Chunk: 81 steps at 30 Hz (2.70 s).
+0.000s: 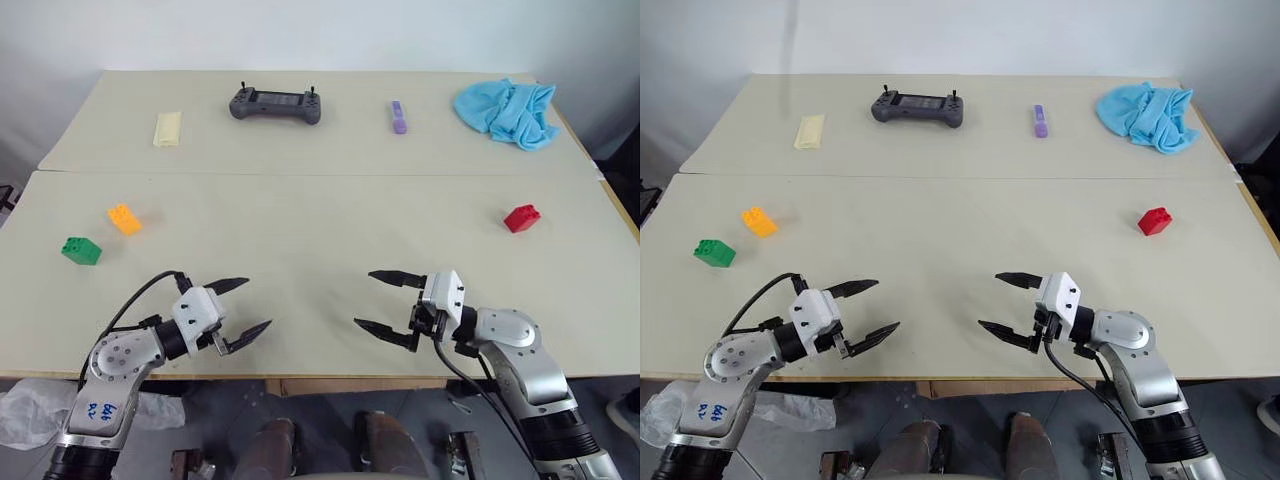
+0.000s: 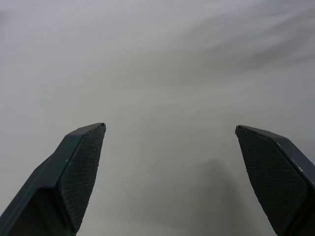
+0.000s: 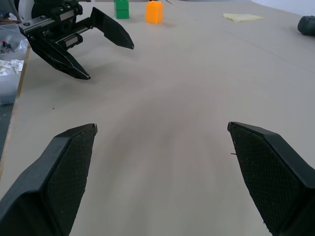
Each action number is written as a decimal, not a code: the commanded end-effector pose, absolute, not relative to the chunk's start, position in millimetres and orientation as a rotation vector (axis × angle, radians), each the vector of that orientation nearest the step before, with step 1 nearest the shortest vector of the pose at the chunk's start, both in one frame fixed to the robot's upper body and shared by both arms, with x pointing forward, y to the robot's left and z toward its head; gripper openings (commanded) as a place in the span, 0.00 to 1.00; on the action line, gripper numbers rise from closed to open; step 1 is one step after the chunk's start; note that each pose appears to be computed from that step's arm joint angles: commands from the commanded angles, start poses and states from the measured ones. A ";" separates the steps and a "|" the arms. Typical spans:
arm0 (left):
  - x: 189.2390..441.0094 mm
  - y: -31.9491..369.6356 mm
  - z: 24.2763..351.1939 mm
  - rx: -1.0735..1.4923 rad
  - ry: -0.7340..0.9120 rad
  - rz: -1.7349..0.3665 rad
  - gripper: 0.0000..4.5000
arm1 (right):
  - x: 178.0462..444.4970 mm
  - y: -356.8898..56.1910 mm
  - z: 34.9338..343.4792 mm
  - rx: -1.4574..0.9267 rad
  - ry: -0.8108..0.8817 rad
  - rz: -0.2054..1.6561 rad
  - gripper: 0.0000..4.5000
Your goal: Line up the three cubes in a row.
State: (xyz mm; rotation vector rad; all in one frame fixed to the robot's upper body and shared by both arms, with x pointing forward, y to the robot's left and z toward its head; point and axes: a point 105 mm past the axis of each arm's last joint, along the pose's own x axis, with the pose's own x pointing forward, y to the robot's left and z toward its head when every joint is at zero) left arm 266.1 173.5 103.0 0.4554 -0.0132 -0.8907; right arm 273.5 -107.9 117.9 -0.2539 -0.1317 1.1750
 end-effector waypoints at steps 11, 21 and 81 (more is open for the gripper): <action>278.4 120.2 160.3 0.250 -0.142 -1.050 1.00 | 281.2 -170.3 177.1 -0.255 -0.310 0.834 1.00; 302.9 71.1 176.5 0.293 -0.187 -1.138 1.00 | 246.7 -335.5 165.6 -0.254 -0.236 -0.110 1.00; 280.7 111.3 156.0 0.296 -0.092 -1.010 1.00 | 362.2 -176.9 169.1 -0.560 0.219 1.237 0.33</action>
